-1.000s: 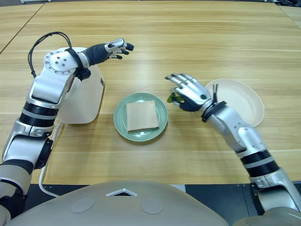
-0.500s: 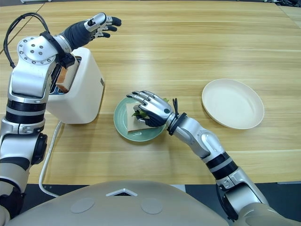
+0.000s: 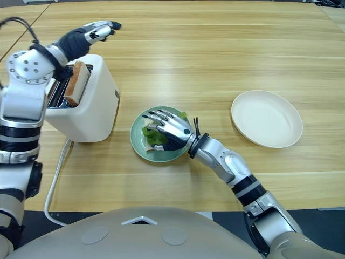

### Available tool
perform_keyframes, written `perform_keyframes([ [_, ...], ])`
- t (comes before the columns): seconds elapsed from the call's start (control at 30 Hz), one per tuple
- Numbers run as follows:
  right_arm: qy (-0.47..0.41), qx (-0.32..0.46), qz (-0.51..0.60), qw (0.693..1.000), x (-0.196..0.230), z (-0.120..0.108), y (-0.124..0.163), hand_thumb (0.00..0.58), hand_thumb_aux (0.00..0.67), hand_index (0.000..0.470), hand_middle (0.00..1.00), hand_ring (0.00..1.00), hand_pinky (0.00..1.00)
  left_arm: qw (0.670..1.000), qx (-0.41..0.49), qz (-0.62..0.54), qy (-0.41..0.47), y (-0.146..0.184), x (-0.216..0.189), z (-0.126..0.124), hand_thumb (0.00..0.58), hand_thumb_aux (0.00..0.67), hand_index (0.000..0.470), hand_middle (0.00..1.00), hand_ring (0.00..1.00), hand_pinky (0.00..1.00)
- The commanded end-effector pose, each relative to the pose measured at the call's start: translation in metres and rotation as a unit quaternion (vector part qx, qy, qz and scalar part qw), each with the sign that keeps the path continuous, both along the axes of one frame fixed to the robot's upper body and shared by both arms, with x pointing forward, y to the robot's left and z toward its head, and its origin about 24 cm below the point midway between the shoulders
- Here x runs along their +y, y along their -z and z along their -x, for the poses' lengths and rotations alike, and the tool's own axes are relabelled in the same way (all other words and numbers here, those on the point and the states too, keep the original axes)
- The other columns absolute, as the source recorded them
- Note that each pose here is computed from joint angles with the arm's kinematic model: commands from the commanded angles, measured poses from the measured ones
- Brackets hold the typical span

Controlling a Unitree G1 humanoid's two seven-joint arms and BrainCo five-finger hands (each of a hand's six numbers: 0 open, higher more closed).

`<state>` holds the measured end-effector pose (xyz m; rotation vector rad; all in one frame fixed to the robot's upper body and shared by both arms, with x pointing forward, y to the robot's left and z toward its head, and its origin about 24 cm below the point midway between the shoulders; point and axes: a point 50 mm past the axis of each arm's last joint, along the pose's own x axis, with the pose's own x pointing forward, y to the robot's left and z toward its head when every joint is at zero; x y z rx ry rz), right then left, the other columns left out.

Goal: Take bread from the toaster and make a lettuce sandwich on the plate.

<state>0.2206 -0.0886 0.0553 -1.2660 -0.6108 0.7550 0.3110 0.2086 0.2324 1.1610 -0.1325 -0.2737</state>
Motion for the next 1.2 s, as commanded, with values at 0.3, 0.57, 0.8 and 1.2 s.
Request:
perform_keyframes([
  [0.3,0.083,-0.088,-0.095,0.988,-0.035,-0.007,-0.072,0.000,0.000,0.000,0.00,0.00,0.00,0.928,0.015,-0.340,-0.148,0.007,0.055,0.022,0.000,0.000,0.000,0.00,0.00,0.00],
  [0.57,0.104,-0.087,-0.091,0.986,-0.043,-0.013,-0.069,0.000,0.000,0.000,0.00,0.00,0.00,0.925,0.091,-0.345,-0.130,0.032,0.056,0.024,0.000,0.000,0.000,0.00,0.00,0.00],
  [0.8,0.117,-0.084,-0.087,0.986,-0.046,-0.015,-0.062,0.000,0.000,0.000,0.00,0.00,0.00,0.936,0.102,-0.326,-0.089,0.040,0.042,0.023,0.580,0.670,0.470,0.00,0.00,0.00],
  [1.2,0.136,-0.092,-0.078,0.983,-0.051,-0.019,-0.055,0.000,0.000,0.000,0.00,0.00,0.00,0.943,0.168,-0.285,-0.028,0.066,0.029,0.023,0.580,0.670,0.470,0.00,0.00,0.00],
])
